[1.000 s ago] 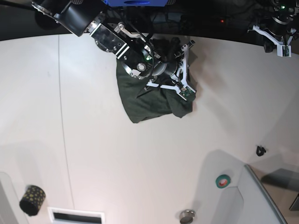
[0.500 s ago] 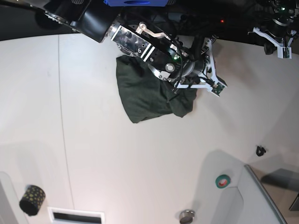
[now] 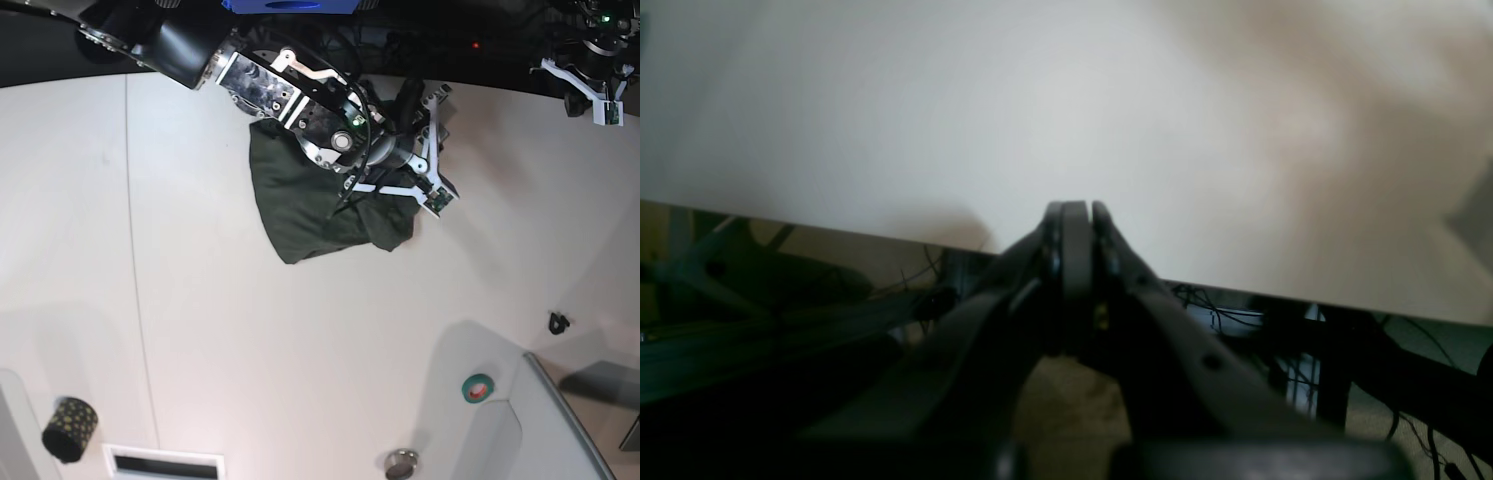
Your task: Layout the t-shirt on the table in an organized manner, then fold the t-shirt properly
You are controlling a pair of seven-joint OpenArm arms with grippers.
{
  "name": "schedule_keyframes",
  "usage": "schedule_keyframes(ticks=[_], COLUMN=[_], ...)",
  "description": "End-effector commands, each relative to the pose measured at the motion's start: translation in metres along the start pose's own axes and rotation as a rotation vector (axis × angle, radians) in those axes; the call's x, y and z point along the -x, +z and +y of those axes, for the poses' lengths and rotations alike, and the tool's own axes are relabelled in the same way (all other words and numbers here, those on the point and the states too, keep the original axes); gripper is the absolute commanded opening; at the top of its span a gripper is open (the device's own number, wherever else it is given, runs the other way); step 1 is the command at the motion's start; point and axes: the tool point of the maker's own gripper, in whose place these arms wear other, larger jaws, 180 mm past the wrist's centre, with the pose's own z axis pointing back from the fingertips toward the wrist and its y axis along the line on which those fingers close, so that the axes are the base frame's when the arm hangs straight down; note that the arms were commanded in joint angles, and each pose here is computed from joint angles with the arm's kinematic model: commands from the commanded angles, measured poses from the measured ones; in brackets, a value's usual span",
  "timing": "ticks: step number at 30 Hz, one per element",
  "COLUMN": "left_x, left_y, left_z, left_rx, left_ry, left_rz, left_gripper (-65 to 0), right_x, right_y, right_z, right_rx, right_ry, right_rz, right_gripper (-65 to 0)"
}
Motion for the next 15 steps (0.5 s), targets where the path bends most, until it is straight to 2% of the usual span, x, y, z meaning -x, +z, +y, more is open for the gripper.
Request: schedule_keyframes(ticks=[1,15], left_x=[-0.010,-0.012], left_y=[0.003,0.003], left_z=[0.009,0.008], left_rx=[-0.018,-0.015], left_ry=[-0.013,-0.015], left_rz=[-0.034,-0.038], left_gripper=[-65.0,-65.0], right_x=[-0.024,0.002], right_y=[0.004,0.004], right_z=[0.006,-0.022], right_rx=[-0.012,0.042], right_ry=[0.010,0.010], right_rz=[-0.067,-0.016], right_gripper=[-39.6,-39.3])
